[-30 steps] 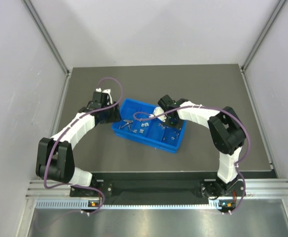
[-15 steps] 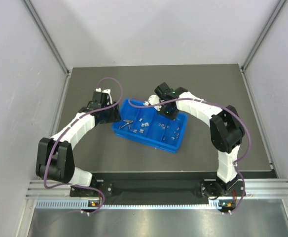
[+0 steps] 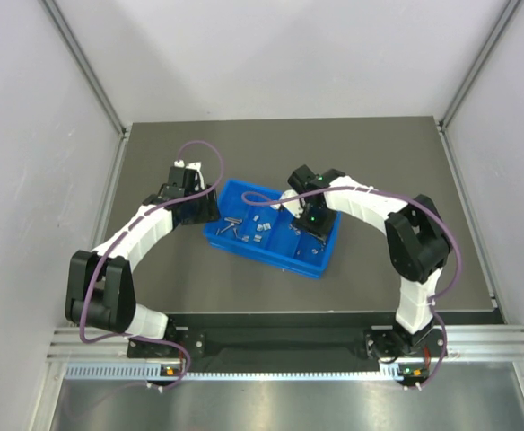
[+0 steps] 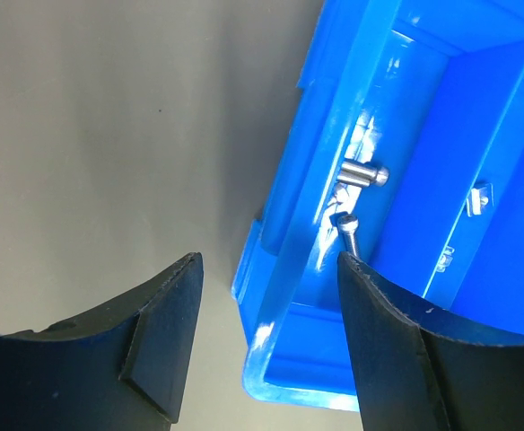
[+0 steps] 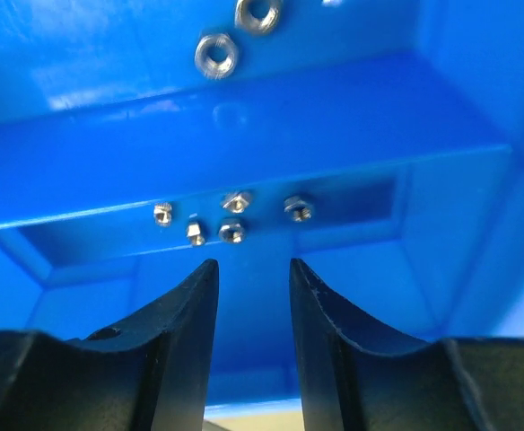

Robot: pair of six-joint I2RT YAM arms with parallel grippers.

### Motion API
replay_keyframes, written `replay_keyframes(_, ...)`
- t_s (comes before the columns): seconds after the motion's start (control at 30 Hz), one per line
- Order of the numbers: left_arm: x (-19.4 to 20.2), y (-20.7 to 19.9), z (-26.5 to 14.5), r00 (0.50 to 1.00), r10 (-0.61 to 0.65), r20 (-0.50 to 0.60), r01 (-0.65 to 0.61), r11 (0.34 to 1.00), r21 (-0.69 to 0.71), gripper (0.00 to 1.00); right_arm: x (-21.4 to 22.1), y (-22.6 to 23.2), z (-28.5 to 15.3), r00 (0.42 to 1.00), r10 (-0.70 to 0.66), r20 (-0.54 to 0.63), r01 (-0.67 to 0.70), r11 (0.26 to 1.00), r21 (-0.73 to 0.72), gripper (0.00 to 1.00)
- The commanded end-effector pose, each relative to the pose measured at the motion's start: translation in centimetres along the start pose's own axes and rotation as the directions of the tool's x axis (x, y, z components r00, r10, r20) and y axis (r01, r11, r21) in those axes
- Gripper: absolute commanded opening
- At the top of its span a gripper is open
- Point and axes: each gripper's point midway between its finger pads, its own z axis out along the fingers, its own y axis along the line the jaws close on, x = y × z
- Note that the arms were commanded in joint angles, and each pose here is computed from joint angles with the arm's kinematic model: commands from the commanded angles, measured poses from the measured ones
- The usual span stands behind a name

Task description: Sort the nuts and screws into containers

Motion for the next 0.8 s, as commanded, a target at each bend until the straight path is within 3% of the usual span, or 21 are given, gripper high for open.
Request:
replay_keyframes(0.0, -1.6, -0.5, -0.7, 0.998, -0.006, 0.068, 0.004, 1.000, 0.024, 0.67, 0.1, -0.4, -0.7, 1.000, 0.023, 0.018, -0.023, 1.000, 0.018, 0.38)
replay_keyframes(0.77, -1.4, -0.2, -0.6, 0.998, 0.001, 0.063, -0.002, 1.000, 0.009, 0.66, 1.5, -2.2, 3.4, 0.995, 0.033, -0.094, -0.021, 0.992, 0.125, 0.32)
